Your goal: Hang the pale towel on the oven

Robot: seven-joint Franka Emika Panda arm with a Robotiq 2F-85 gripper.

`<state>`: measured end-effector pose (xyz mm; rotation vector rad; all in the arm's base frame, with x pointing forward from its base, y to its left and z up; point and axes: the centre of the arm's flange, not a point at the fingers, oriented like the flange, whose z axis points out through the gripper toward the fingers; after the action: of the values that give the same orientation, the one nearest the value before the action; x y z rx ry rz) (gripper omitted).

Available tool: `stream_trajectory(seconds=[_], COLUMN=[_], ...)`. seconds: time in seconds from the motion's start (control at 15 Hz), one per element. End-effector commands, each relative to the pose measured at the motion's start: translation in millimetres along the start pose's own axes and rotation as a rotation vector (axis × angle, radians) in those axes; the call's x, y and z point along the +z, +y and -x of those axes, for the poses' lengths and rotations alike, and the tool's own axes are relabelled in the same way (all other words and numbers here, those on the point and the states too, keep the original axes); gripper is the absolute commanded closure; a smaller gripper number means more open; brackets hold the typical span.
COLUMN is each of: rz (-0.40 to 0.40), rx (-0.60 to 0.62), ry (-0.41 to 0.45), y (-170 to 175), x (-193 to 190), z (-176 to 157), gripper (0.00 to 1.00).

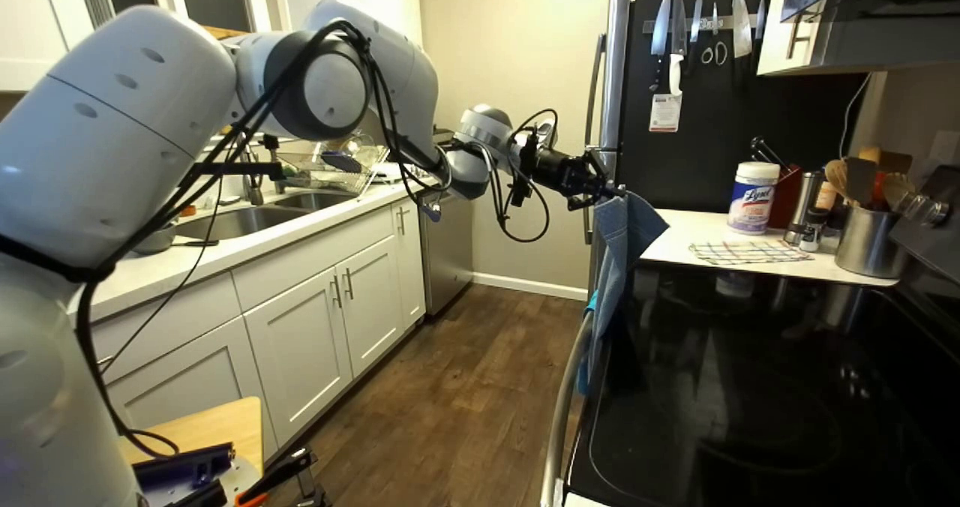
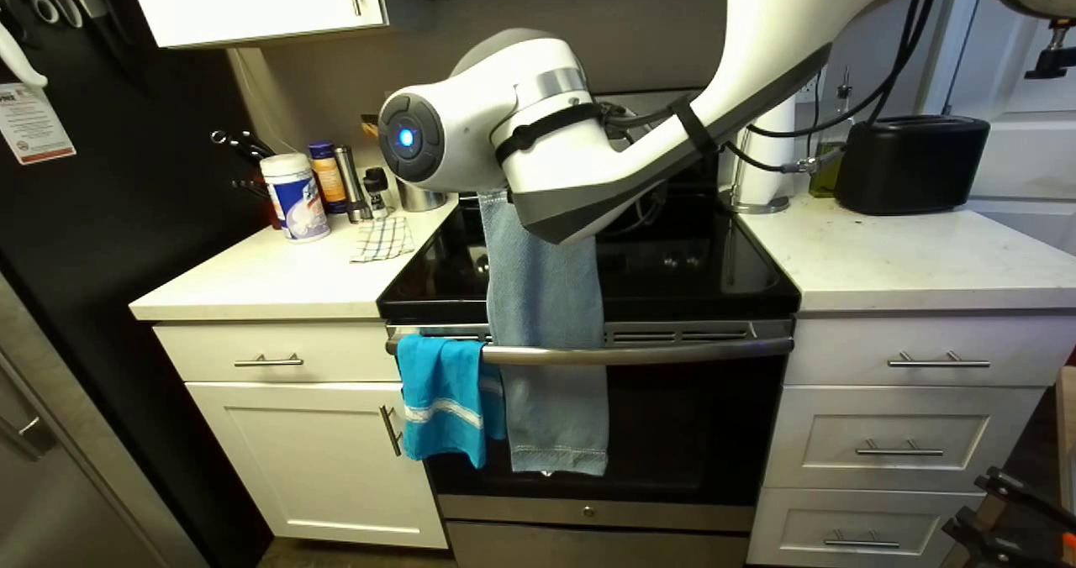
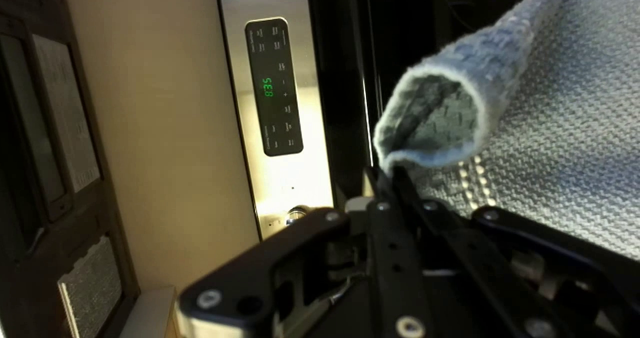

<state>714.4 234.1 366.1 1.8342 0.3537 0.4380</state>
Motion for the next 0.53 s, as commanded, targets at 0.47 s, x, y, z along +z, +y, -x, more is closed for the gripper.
stream_trajectory(seconds=[0.47], rz=[0.009], rx=[0.082], ry=[-0.013], y=[7.3], x=[-5.2], z=[73.5], gripper=[0.99])
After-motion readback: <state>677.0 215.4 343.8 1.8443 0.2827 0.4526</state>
